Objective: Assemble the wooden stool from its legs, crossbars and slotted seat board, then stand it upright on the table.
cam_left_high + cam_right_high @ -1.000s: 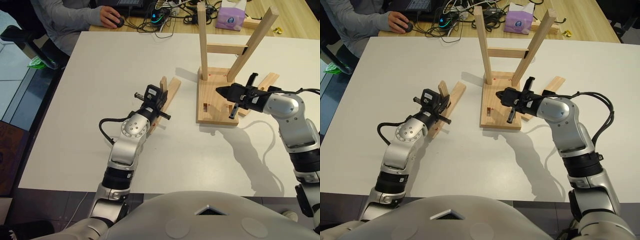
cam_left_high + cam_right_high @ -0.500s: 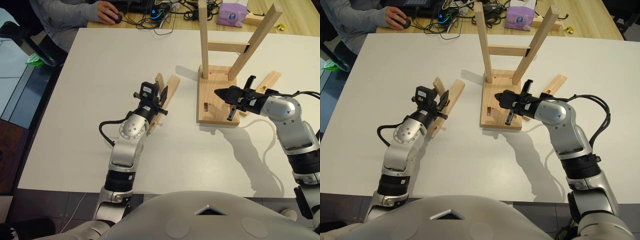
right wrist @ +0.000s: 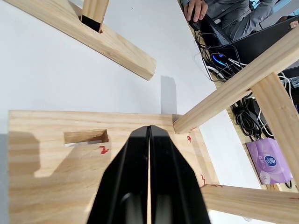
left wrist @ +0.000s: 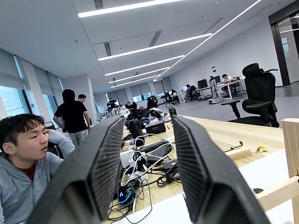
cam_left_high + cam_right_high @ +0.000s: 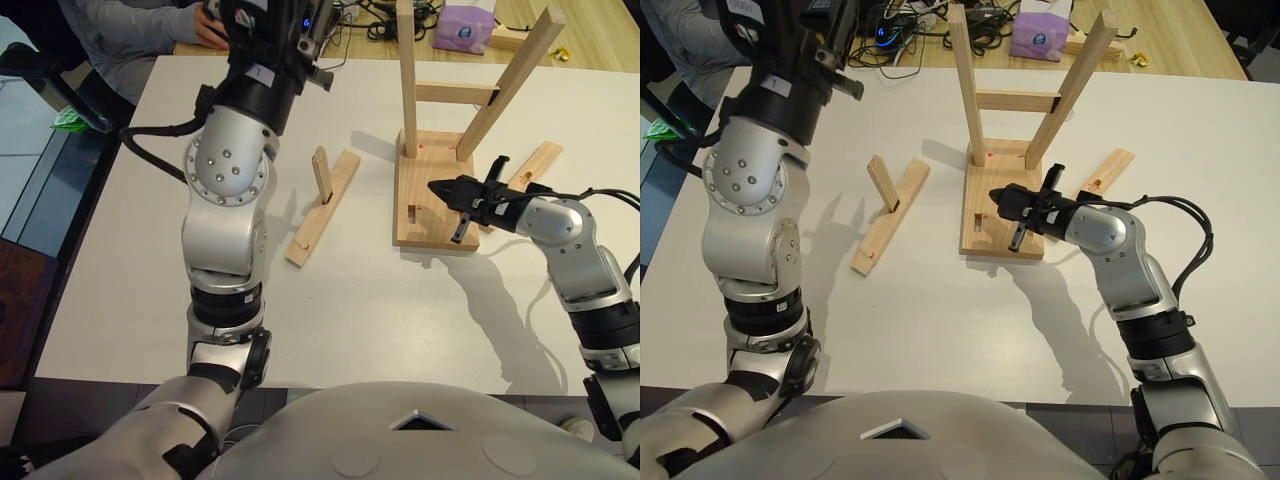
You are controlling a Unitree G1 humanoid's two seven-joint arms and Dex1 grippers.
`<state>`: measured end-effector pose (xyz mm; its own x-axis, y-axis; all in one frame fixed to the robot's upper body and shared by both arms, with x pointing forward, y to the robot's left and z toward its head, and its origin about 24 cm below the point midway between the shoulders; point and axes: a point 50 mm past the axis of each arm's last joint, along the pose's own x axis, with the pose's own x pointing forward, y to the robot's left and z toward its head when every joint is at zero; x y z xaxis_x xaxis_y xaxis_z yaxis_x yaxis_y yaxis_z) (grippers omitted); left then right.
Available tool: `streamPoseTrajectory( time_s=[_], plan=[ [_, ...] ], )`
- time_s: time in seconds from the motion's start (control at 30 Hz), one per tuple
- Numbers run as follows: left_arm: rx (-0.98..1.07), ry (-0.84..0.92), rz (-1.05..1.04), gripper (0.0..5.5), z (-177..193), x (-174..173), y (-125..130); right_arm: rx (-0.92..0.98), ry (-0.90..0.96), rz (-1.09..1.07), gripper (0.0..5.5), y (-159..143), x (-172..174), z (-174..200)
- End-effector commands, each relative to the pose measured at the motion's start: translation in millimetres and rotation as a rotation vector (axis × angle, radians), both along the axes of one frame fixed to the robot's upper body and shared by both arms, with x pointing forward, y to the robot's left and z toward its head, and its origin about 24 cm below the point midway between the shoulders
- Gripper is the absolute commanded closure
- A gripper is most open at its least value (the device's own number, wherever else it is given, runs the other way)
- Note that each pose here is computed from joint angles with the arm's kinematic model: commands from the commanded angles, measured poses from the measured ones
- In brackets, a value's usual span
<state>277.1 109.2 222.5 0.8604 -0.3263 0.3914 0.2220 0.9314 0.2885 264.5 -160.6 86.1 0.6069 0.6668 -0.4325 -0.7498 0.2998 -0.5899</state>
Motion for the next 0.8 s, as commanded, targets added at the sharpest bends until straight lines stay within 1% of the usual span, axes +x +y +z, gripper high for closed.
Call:
streamPoseTrajectory(
  time_s=[0.03,0.07,0.13,0.17,0.2,0.23,0.27,0.3,0.37,0.5,0.6,0.67,0.8],
  plan=[
    [-0.024,0.023,-0.051,3.59,-5.7,-2.1,-8.6,-0.018,-0.014,0.0,5.5,-2.0,1.7,1.5],
    [-0.025,0.081,-0.05,3.59,-20.1,0.5,-9.2,-0.019,-0.015,0.001,5.5,-1.8,1.4,1.6],
    [-0.044,0.309,-0.023,3.59,-75.2,10.6,-4.8,-0.026,-0.018,0.007,5.5,-1.1,1.6,1.9],
    [-0.036,0.489,0.031,3.59,-120.7,14.8,4.1,-0.027,-0.021,0.006,5.5,-0.7,1.3,2.1],
    [0.004,0.688,0.084,3.59,-174.6,10.3,15.3,-0.027,-0.022,0.007,5.5,-0.1,0.6,2.5],
    [0.055,0.832,0.141,3.59,-215.7,0.0,26.8,-0.024,-0.021,0.008,5.5,0.3,-0.5,2.4],
    [0.094,0.933,0.146,3.59,-242.6,-13.2,32.5,-0.023,-0.017,0.012,5.5,0.8,-1.5,1.4],
    [0.112,0.968,0.144,3.59,-252.9,-20.6,34.2,-0.024,-0.012,0.015,5.5,1.0,-2.2,-0.2],
    [0.104,0.943,0.106,3.59,-246.2,-20.8,26.0,-0.023,-0.007,0.011,5.5,1.2,-3.5,-2.9],
    [0.047,0.752,0.048,3.59,-194.7,-1.5,4.1,-0.02,-0.009,0.001,5.5,3.0,-3.9,-5.7],
    [0.013,0.574,0.03,3.59,-138.9,12.4,-2.2,-0.016,-0.009,-0.007,5.5,4.5,-5.4,-8.2],
    [-0.006,0.459,0.033,3.59,-100.1,20.4,-0.7,-0.007,-0.008,-0.013,5.5,6.0,-6.5,-9.2],
    [-0.036,0.203,0.031,3.59,-11.2,30.8,5.7,0.0,-0.012,-0.023,5.5,7.4,-6.8,-10.1]
  ],
)
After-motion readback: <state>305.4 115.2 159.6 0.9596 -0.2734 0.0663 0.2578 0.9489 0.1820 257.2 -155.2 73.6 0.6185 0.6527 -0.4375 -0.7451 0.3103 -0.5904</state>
